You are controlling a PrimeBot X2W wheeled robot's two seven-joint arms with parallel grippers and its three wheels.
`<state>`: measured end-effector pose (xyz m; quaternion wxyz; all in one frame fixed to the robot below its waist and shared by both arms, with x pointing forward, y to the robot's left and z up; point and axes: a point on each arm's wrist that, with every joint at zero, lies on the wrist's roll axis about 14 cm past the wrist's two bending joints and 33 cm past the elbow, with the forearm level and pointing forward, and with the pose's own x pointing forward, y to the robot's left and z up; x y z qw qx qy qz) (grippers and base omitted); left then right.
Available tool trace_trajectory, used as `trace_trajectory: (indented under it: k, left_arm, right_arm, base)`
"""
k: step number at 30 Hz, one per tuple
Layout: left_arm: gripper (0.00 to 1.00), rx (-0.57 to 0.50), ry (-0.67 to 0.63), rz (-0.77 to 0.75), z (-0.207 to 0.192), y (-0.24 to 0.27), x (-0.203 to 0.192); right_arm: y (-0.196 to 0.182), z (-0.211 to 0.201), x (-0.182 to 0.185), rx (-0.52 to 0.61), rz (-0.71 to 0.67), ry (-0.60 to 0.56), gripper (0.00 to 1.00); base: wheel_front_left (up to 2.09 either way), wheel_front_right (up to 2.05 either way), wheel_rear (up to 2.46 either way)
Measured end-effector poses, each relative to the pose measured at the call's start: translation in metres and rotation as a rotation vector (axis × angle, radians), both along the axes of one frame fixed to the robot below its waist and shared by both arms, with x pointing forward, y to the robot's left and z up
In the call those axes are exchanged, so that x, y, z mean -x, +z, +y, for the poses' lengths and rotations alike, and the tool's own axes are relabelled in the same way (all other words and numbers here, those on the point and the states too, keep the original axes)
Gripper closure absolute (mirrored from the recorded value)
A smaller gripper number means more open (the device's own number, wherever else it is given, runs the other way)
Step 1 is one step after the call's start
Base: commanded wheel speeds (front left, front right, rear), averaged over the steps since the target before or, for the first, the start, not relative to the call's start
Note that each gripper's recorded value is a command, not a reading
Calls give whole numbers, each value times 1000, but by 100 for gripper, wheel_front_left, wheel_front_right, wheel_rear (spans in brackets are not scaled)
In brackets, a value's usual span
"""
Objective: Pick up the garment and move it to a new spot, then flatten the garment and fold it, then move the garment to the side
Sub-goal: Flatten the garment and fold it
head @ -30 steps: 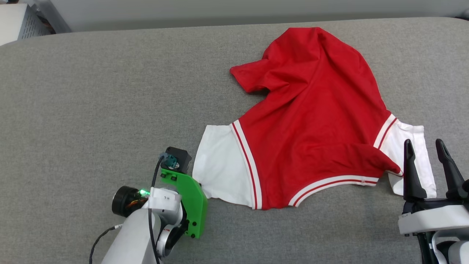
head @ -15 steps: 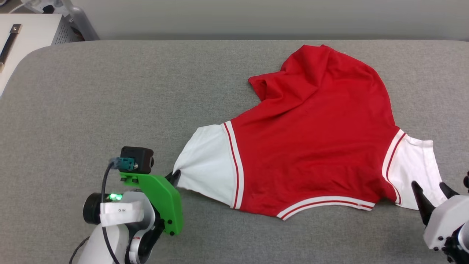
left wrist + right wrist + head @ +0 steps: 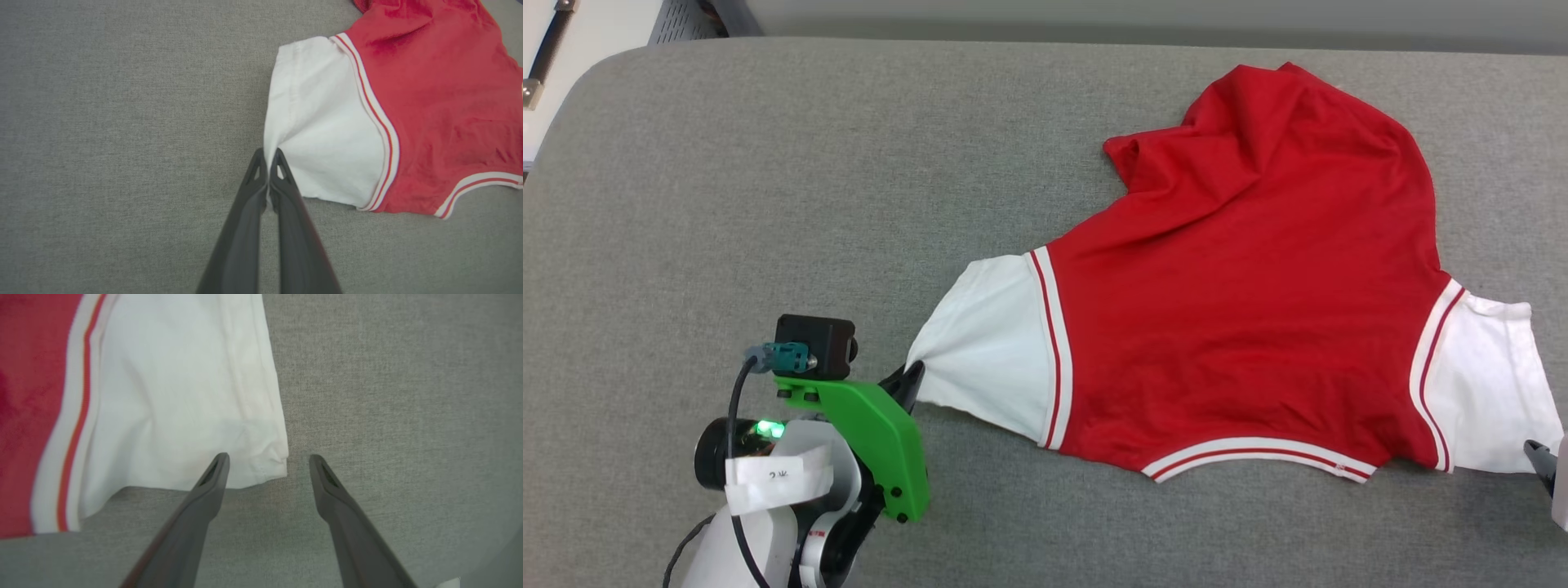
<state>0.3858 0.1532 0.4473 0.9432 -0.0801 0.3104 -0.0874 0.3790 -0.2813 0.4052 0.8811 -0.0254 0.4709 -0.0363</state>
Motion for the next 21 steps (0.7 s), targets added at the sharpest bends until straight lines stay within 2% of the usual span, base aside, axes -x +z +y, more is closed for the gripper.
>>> trace_trajectory:
  k: [4,14,15,16,17,21]
  left_arm:
    - [100,7,3,12,0,-3,1]
    - [100,5,17,34,5,-10,3]
    - [100,5,18,35,5,-11,3]
    - [100,5,18,36,5,-11,3]
    - [100,5,18,36,5,-11,3]
    - [100,10,20,40,5,-11,5]
  right_arm:
    - [-12,-3,0,12,43,-3,0]
    - [-34,10,1,-39,104,14,0]
    - [-36,12,2,-42,111,18,50]
    - [-38,13,4,-44,119,24,69]
    - [-38,15,4,-49,122,30,100]
    - [-36,25,2,-76,97,50,100]
  base:
    - [0,0,0]
    - [0,0,0]
    - [0,0,0]
    - [0,0,0]
    - [0,0,0]
    - [0,0,0]
